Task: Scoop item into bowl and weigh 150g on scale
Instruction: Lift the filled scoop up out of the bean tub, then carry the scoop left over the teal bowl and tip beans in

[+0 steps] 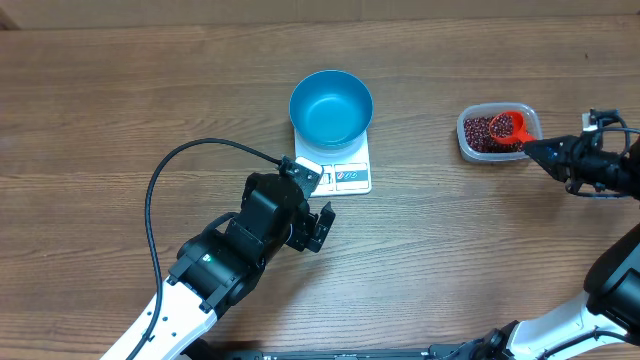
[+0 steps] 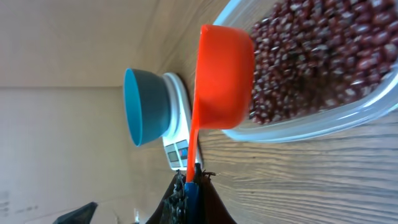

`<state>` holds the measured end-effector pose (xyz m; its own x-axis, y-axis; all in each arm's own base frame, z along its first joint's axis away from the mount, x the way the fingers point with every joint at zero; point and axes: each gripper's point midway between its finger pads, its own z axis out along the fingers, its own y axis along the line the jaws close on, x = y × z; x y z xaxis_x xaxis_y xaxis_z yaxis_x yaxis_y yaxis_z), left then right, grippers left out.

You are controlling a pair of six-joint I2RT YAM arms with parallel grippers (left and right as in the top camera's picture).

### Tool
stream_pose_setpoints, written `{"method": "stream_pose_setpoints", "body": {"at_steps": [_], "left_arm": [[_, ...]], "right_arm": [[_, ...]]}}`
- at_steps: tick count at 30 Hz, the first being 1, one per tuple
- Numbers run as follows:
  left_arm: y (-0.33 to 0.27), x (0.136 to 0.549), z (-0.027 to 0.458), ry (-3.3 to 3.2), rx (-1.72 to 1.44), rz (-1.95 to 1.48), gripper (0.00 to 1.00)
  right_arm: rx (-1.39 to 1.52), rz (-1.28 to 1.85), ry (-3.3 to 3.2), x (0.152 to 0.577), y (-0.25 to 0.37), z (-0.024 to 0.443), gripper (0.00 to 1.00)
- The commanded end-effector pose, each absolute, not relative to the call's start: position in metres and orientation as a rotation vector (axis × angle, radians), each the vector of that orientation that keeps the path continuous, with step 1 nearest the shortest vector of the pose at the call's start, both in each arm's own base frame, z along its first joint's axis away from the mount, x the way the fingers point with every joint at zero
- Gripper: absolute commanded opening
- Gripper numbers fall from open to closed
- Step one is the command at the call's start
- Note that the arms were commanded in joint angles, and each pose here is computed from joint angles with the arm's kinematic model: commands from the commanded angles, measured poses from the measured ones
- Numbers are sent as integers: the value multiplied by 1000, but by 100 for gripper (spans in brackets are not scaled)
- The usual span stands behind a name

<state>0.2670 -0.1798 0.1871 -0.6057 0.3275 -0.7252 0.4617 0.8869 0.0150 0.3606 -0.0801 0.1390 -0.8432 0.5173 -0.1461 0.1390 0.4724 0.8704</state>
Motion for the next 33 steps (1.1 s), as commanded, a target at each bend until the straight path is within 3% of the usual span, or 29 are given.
{"method": "stream_pose_setpoints", "body": {"at_steps": [1, 17, 33], "left_arm": [[-181, 267, 185, 2275, 588, -221, 99], [-181, 267, 185, 2274, 588, -221, 100], [-181, 267, 185, 2274, 588, -221, 100]], "right_arm": [[501, 1385, 2281, 360, -74, 146, 4], [367, 1483, 2238, 352, -52, 176, 4], [120, 1609, 2288, 358, 22, 187, 4]]}}
